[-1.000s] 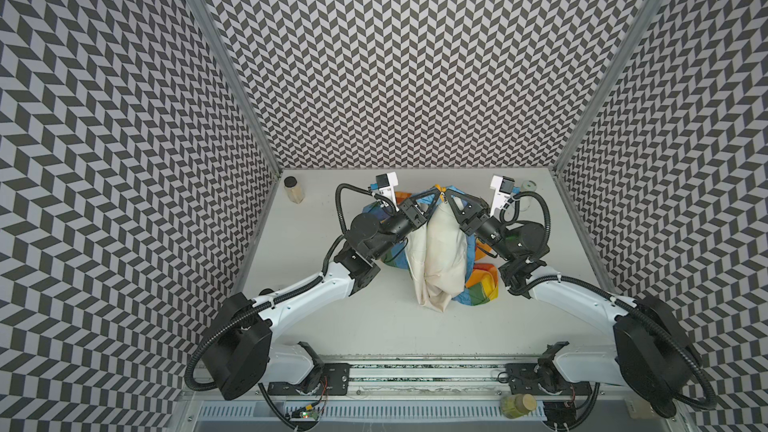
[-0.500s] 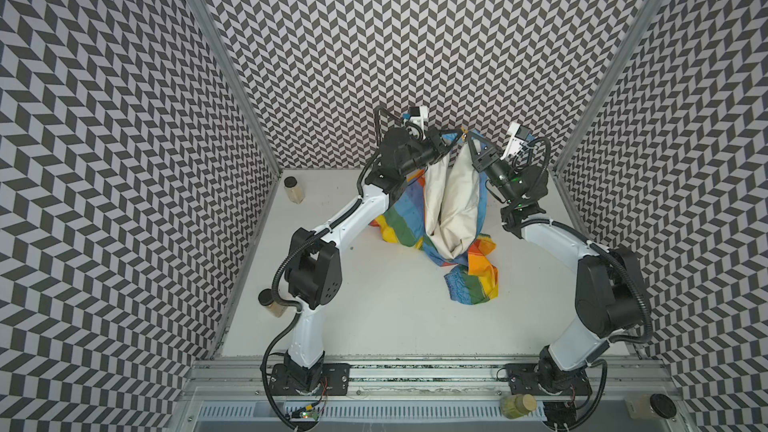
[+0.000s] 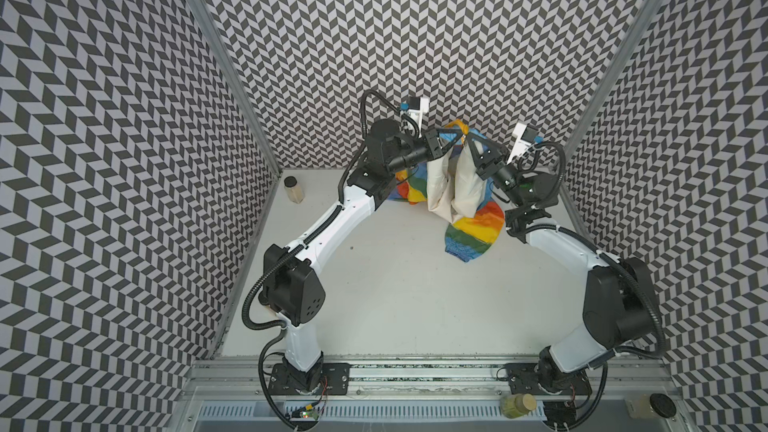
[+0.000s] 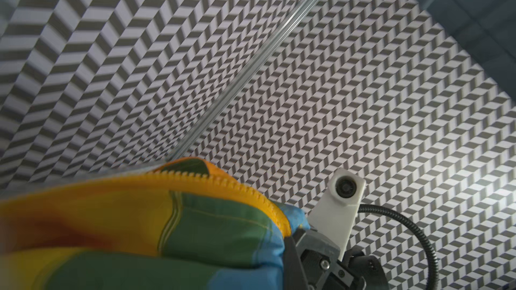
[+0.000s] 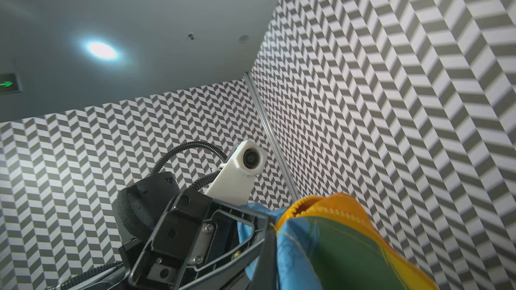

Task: Zip up the jacket

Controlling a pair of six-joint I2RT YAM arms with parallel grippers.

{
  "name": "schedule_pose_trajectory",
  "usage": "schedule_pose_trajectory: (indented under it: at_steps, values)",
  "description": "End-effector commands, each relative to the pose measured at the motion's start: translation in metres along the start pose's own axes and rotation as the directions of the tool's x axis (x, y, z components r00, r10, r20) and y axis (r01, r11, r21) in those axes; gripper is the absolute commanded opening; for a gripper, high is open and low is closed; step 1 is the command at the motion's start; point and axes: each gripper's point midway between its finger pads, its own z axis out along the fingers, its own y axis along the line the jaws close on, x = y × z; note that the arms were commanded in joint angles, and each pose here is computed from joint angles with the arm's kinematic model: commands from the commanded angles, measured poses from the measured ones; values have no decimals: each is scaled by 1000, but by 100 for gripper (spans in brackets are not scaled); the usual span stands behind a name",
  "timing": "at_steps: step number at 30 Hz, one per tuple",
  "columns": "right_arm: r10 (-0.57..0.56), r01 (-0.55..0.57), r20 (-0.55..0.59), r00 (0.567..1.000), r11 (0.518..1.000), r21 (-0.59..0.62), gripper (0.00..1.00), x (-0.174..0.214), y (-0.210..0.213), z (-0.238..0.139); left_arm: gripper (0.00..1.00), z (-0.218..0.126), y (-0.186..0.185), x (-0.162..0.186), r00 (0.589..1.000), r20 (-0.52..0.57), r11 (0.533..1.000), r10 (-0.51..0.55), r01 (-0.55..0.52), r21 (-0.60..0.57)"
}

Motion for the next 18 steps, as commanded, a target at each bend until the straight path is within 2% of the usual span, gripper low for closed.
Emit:
schedule_pose_trajectory:
  at_steps: [1, 7, 12, 18]
  values:
    - [51, -47, -53, 997, 996, 69, 0, 56, -6, -24, 0, 13, 4, 125, 952, -273, 983, -140, 165, 73]
    - [206, -177, -121, 971, 961, 214, 0, 139, -24, -78, 0, -10, 47, 213, 897, -327, 954, -298, 294, -62]
    - [272, -202, -224, 936, 935, 290, 0, 200, -21, -106, 0, -33, 68, 274, 846, -340, 911, -411, 386, -142]
    - [400, -268, -282, 872, 873, 407, 0, 251, -31, -139, 0, -57, 77, 313, 812, -332, 877, -480, 440, -192]
